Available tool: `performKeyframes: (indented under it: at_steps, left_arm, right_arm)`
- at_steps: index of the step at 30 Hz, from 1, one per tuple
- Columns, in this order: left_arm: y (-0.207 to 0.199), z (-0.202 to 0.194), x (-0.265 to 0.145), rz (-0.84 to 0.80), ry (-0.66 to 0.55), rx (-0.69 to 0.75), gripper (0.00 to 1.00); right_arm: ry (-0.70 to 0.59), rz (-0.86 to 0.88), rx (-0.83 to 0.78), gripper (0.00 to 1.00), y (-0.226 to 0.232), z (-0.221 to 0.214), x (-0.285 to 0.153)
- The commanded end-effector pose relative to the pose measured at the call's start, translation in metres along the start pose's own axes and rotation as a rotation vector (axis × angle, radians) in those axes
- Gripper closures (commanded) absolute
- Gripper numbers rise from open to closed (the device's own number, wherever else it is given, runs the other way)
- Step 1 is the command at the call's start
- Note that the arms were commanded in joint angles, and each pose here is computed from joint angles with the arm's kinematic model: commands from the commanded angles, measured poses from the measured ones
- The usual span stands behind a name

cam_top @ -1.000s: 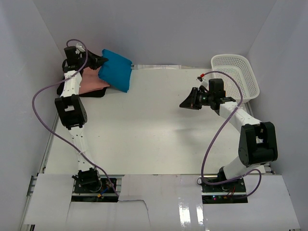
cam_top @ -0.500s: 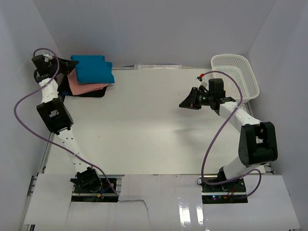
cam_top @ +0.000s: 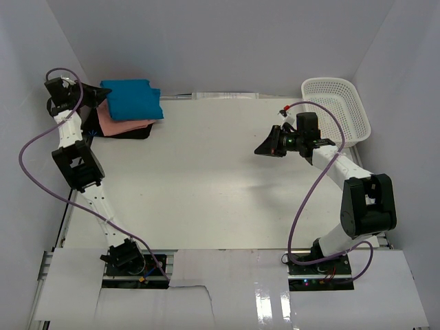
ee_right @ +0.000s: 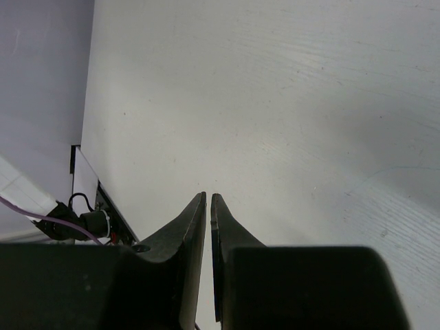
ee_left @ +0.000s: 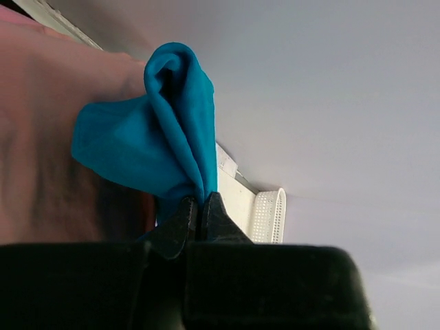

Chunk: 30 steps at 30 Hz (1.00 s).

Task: Fold and stack the t-shirts
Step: Put the neatly folded tshirt into the corner of the board with the left arm

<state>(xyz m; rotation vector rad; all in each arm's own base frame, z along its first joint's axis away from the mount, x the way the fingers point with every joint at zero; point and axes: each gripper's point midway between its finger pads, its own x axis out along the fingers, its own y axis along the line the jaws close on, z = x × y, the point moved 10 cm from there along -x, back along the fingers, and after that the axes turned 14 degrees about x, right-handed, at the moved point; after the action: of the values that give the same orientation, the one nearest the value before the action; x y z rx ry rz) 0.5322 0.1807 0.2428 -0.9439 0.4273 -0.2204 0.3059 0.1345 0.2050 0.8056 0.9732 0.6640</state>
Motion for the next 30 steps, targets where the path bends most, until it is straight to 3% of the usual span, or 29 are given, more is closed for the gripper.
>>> performKeyframes:
  at_steps: [1,30]
  left_arm:
    - [-0.015,0.025,-0.018,0.044,-0.089,0.109,1.00]
    - [-0.025,0.049,-0.046,0.326,-0.227,0.211,1.00]
  right_arm:
    - [0.015,0.019,-0.030,0.87,0.003,-0.001,0.000]
    - [0.056,0.022,-0.021,0.87,-0.007,-0.011,0.004]
